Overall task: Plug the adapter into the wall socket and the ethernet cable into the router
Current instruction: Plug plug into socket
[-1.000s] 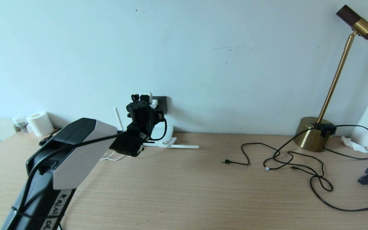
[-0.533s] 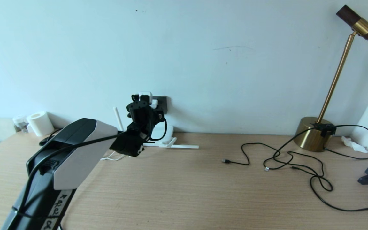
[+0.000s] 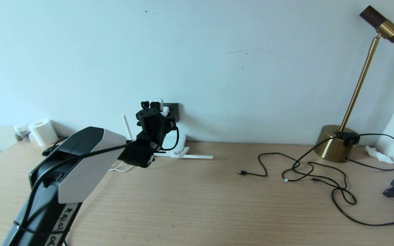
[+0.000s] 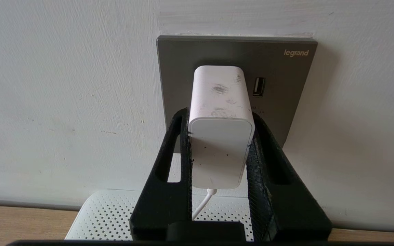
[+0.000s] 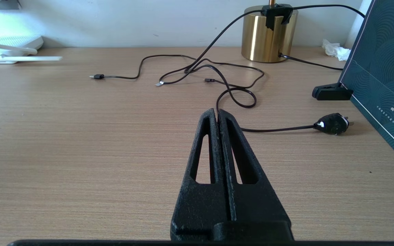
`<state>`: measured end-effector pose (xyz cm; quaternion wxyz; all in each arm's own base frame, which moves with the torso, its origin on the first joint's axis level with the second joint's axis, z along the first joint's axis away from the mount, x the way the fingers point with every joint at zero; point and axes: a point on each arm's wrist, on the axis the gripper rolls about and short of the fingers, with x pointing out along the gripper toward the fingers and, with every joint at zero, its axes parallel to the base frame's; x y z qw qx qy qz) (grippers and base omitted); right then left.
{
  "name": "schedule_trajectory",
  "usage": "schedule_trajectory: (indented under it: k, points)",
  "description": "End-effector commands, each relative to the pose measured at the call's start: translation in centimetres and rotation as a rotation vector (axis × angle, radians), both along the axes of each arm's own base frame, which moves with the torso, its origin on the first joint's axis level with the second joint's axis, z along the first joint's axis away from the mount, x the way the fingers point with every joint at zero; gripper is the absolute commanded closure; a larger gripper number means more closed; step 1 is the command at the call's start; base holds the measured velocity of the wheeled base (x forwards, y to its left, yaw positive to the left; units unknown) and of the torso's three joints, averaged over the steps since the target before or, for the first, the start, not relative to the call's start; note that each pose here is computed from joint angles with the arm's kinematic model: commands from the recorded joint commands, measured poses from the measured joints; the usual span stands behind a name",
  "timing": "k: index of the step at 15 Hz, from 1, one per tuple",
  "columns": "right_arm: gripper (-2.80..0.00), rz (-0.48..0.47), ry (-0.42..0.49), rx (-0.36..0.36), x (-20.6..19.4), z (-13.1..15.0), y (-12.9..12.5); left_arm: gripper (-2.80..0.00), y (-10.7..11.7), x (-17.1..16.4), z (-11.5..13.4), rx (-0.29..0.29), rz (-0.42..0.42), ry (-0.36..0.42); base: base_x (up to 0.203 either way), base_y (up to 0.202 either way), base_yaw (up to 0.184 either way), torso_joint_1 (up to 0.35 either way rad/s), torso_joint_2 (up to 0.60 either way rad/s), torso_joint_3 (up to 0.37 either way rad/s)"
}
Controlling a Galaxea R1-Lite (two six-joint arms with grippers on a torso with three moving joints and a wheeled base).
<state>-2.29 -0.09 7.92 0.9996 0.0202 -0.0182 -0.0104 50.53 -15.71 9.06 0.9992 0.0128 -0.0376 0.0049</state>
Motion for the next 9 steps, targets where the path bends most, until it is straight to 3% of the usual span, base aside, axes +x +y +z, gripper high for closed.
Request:
schedule_trajectory:
  k: [1,9]
  points:
    - [0.0,0.0,0.01,0.0,0.08,-0.29,0.0,0.0,-0.06,0.0,-0.08,-0.001,0.001,-0.002,0.0,0.0,0.0,0.0,0.0,0.0]
    - [0.0,0.0,0.01,0.0,0.08,-0.29,0.0,0.0,-0.34,-0.17,-0.07,0.0,-0.003,0.0,0.0,0.0,0.0,0.0,0.0,0.0]
